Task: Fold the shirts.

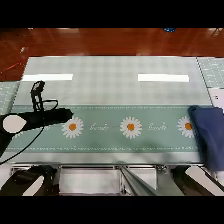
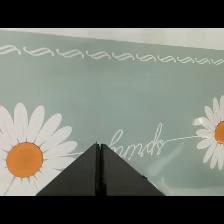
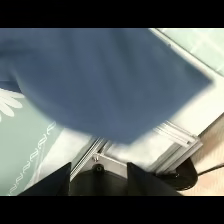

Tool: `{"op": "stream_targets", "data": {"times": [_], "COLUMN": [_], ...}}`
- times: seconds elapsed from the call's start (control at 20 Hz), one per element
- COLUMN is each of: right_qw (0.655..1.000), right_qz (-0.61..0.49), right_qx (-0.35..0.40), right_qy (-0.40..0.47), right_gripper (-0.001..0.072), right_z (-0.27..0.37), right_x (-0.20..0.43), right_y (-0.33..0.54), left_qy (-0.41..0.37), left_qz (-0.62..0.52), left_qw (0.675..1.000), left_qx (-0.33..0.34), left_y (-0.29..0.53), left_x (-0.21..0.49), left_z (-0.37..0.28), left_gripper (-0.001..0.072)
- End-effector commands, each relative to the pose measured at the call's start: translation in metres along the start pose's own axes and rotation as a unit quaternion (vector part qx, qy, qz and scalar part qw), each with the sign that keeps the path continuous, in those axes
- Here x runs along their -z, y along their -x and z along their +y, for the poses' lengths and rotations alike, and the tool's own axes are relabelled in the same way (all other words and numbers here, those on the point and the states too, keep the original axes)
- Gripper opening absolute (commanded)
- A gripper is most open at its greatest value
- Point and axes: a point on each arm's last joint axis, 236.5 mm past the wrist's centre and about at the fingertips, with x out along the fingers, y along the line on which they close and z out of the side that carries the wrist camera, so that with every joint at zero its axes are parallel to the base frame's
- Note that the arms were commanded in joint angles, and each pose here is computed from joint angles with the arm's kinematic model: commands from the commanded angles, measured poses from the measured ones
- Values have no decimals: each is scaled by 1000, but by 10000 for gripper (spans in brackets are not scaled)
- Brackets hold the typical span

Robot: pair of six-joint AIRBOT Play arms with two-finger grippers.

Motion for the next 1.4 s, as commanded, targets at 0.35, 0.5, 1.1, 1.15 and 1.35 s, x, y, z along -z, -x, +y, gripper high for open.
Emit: {"op": "stream_targets", "data": {"times": [0.35, 0.5, 1.1, 1.15, 1.35], "right_qw": [857, 778, 858, 858, 858], "right_qz": [-231, -300, -159, -159, -159], "right_qx": [-434, -437, -70, -70, -70], "right_qy": [157, 337, 484, 484, 484], "right_gripper": [27, 26, 27, 27, 27], "right_z": [273, 384, 359, 359, 359], "right_x": [-35, 49, 80, 80, 80], "right_y": [127, 141, -56, -56, -56], "left_qy": [-46, -110, -84, -84, -84], "left_qz": [-234, -209, 123, 123, 122], "left_qw": [971, 971, 985, 985, 985], "left_qx": [1, 31, -87, -87, -86], "left_y": [106, 112, -35, -35, -36], "left_x": [-184, -218, -110, -110, -110], "left_z": [-31, -86, -6, -6, -7], "left_gripper": [25, 25, 27, 27, 27]}}
